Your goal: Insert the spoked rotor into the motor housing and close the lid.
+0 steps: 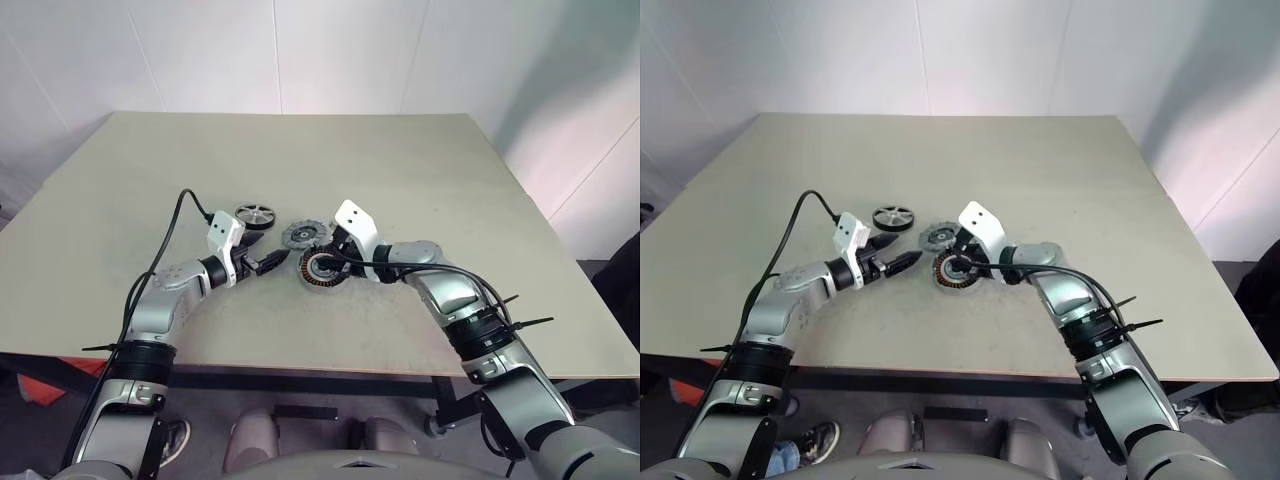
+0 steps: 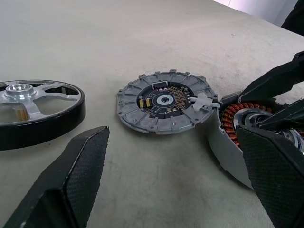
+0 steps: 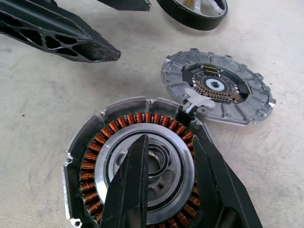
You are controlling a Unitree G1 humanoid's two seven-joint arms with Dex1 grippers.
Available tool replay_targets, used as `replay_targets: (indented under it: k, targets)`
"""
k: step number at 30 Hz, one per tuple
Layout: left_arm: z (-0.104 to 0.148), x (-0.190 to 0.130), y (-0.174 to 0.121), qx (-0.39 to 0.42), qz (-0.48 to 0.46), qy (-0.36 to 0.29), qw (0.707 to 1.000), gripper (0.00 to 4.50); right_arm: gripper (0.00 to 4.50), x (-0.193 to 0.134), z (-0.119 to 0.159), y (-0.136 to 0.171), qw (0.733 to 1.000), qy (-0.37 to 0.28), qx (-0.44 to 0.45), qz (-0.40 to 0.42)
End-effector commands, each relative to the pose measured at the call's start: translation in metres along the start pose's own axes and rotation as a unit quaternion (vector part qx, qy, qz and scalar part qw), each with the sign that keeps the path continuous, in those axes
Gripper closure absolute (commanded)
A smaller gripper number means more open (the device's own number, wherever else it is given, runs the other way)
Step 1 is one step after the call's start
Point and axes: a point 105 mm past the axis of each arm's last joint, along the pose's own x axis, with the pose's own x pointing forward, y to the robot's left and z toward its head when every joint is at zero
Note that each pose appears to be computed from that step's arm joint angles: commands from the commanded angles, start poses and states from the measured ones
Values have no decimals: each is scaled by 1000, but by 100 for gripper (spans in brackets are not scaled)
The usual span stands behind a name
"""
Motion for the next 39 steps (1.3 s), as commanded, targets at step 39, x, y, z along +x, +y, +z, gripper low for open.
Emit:
replay_targets:
  k: [39]
  targets:
    - [16, 1, 5, 20, 4, -20, 1000, 0, 449, -11, 16, 7, 1000, -22, -14, 10]
